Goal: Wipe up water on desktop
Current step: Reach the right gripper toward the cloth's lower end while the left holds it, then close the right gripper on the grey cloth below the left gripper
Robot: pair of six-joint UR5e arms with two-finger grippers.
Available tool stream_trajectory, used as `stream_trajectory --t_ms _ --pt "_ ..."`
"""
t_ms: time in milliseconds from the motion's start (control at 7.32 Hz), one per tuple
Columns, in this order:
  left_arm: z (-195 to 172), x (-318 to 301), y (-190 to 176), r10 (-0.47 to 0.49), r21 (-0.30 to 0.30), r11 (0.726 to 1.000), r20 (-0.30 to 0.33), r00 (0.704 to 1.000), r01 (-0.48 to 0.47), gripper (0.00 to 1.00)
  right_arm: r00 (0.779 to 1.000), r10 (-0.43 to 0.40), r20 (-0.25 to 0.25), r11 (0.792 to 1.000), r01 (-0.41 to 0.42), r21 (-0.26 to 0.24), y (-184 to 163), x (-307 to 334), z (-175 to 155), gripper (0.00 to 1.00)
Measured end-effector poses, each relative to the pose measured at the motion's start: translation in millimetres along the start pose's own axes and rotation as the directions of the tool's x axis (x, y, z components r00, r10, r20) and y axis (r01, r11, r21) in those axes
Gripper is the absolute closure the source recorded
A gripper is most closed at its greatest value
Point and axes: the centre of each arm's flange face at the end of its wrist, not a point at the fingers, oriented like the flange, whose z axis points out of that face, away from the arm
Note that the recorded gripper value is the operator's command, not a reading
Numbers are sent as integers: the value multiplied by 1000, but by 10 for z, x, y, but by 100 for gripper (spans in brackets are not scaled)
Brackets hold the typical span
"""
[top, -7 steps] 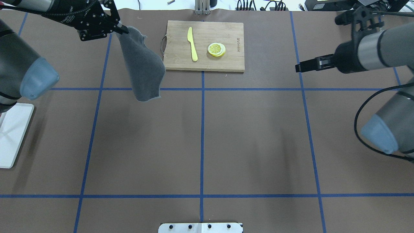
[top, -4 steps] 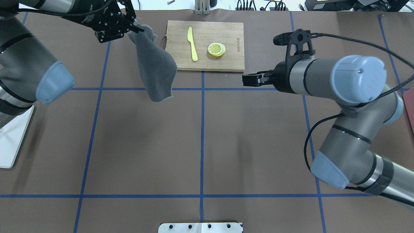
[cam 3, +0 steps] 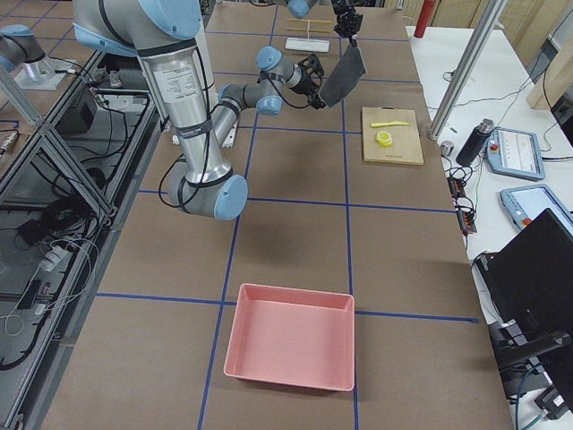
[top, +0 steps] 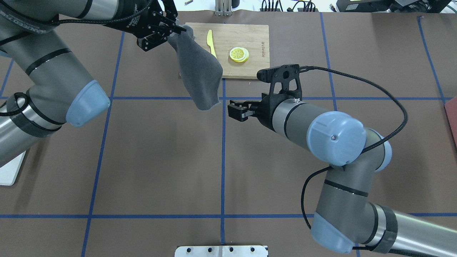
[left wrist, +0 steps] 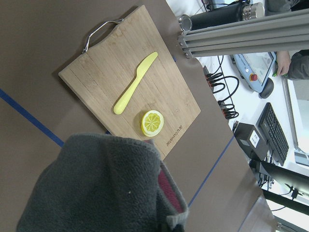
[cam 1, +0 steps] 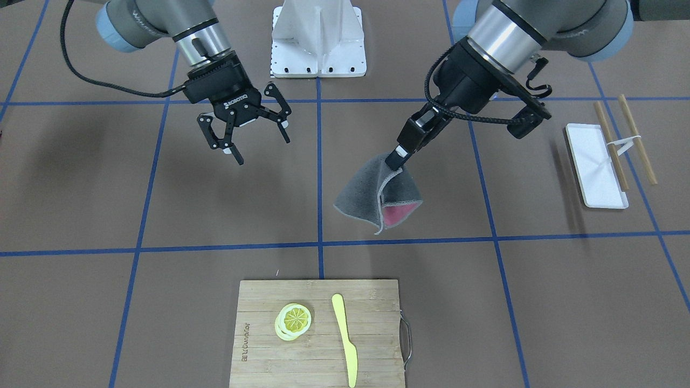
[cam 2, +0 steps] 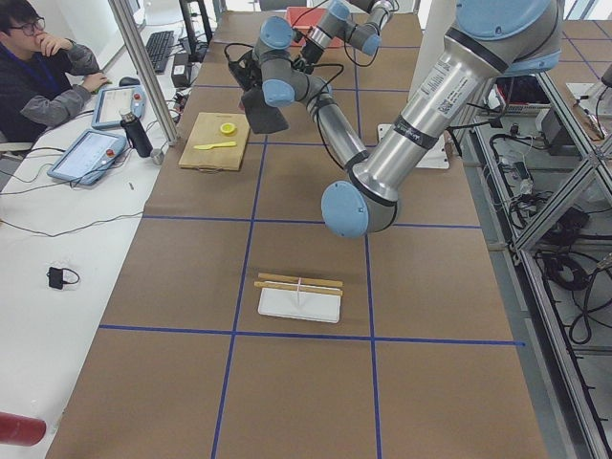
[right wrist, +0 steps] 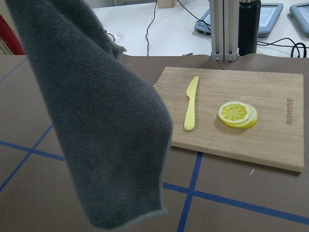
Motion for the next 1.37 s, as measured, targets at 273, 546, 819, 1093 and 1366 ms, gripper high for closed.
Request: stream_trajectory --t_ms 273,546,819,1093,1366 --pt "36 64 213 -53 -21 998 -16 998 52 100 1000 -8 -9 1000 8 24 137 -193 57 1" --pt "38 61 406 -76 -53 996 -19 997 75 100 1000 -10 -12 1000 11 28 176 -233 72 1" --pt "-41 43 591 -81 -89 993 -27 996 79 100 1000 -11 -12 999 11 30 178 -238 73 1" --pt "-162 34 756 -87 -126 989 -38 996 81 100 1000 -11 -12 1000 11 29 181 -238 73 1" --pt "-239 16 893 -87 -155 985 -44 995 79 100 1000 -11 -12 1000 11 29 183 -235 72 1"
